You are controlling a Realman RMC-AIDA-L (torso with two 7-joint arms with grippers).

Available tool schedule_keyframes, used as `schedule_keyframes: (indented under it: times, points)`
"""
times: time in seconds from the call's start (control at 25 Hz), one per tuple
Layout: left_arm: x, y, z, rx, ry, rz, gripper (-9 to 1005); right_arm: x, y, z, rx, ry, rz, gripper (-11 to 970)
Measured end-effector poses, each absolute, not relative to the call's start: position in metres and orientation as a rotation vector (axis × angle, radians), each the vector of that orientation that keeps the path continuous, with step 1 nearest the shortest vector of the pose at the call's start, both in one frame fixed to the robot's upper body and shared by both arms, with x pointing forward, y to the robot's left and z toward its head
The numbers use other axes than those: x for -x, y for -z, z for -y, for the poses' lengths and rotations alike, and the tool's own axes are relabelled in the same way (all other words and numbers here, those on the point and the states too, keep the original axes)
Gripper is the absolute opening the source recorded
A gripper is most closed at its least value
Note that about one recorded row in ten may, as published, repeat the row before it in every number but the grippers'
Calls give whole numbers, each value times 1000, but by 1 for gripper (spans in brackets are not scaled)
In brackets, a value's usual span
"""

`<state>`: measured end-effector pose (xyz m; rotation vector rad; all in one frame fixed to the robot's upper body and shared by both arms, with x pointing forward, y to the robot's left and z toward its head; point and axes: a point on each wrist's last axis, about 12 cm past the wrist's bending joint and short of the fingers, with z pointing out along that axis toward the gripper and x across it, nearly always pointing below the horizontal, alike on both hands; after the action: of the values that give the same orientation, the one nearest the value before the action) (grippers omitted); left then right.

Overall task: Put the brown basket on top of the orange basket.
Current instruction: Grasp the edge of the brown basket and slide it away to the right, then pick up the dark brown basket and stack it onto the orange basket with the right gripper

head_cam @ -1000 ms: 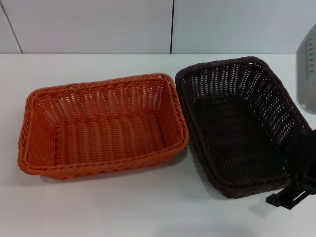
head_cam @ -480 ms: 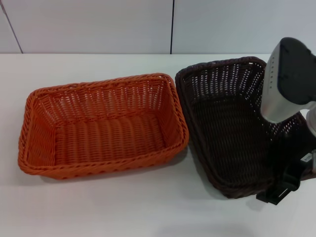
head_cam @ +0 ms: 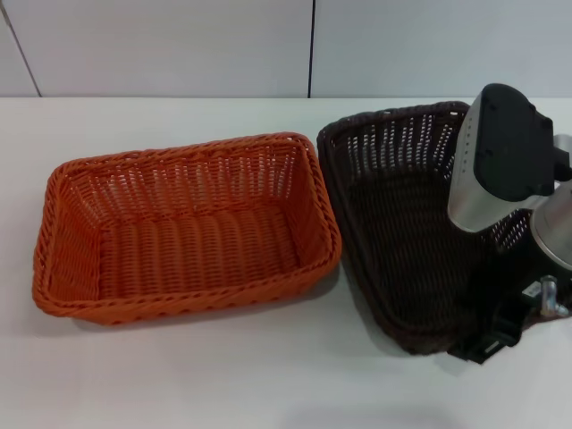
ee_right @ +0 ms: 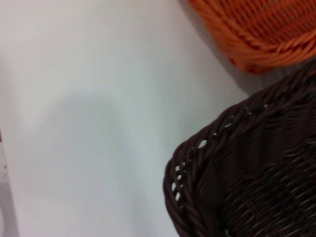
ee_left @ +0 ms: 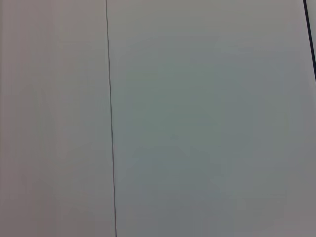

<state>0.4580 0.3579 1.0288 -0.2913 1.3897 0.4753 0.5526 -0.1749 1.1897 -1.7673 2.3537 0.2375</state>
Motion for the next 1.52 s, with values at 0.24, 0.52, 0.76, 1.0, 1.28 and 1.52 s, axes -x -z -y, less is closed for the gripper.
schedule_keyframes:
  times: [0.24, 0.52, 0.76, 1.0, 1.28, 1.52]
  points:
    - [-456, -1028, -361, 293, -490, -1389, 803, -554, -1185, 169, 1788, -194, -2335, 636]
    - [-456, -1029, -361, 291, -494, -1382, 803, -553, -1187, 166, 1758, -185, -2339, 399]
    - [-457, -1030, -362, 287, -499, -1379, 803, -549, -1209, 164, 1679, -142, -2281, 285]
    - [-456, -1030, -364, 284, -509, -1373, 803, -550, -1233, 160, 1583, -50, -2238, 243]
    - [-457, -1031, -365, 278, -510, -1371, 803, -546, -1257, 153, 1499, 43, -2157, 218]
    - [-459, -1029, -367, 261, -521, -1382, 803, -541, -1275, 139, 1503, 155, -2056, 215]
